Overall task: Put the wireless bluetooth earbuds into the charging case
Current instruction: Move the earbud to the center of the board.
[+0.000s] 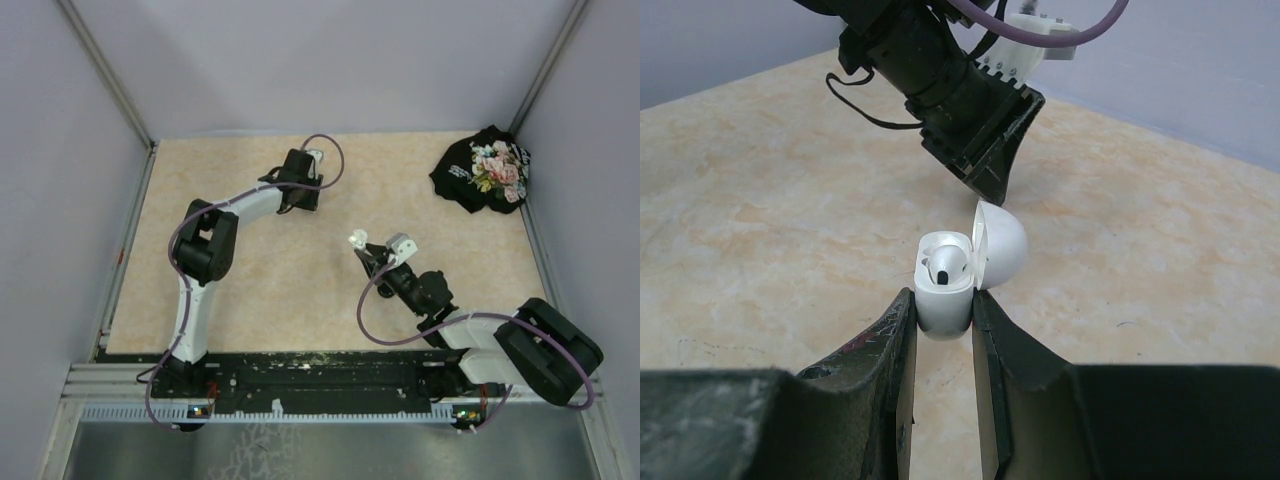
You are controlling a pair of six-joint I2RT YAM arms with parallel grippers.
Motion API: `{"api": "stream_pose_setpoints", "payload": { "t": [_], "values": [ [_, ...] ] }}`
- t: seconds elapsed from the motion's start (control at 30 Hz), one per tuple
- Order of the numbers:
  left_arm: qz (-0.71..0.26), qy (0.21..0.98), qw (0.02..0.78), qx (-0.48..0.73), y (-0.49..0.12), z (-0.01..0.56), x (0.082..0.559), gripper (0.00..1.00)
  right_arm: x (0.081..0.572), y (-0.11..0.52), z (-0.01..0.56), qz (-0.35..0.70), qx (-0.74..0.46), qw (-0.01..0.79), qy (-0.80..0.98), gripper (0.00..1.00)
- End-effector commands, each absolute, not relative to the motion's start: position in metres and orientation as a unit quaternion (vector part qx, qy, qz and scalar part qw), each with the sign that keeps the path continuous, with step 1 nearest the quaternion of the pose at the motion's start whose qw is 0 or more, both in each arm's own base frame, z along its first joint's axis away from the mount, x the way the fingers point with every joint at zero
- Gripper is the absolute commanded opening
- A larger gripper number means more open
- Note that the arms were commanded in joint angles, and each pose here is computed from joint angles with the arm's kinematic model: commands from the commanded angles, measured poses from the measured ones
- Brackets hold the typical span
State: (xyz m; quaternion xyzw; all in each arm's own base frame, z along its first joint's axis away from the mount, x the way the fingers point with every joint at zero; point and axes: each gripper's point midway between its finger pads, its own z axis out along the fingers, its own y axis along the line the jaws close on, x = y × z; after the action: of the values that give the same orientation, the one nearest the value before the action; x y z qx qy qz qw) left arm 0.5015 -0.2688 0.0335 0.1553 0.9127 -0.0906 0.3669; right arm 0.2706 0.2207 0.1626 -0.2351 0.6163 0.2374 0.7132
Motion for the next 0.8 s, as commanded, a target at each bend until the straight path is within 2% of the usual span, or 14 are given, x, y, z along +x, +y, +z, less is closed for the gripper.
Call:
{"api": "stream_pose_setpoints", "payload": {
  "t": [0.0, 0.1, 0.43, 0.77],
  "values": [
    [-0.1, 0.92, 0.342, 0.164, -0.272, 0.023, 0.496, 0.42, 0.274, 0.225, 0.183, 0.246, -0.224, 0.731, 0.596, 0.0],
    [-0.092, 0.924, 0.329, 0.169, -0.27, 0.019, 0.491, 0.35, 0.275, 0.224, 0.181, 0.246, -0.223, 0.73, 0.598, 0.0],
    [-0.061, 0.936, 0.277, 0.21, -0.265, 0.012, 0.451, 0.21, 0.274, 0.227, 0.183, 0.254, -0.223, 0.729, 0.595, 0.0],
    [-0.07, 0.94, 0.227, 0.245, -0.249, 0.022, 0.373, 0.2, 0.271, 0.23, 0.186, 0.269, -0.223, 0.728, 0.59, 0.0]
  ]
}}
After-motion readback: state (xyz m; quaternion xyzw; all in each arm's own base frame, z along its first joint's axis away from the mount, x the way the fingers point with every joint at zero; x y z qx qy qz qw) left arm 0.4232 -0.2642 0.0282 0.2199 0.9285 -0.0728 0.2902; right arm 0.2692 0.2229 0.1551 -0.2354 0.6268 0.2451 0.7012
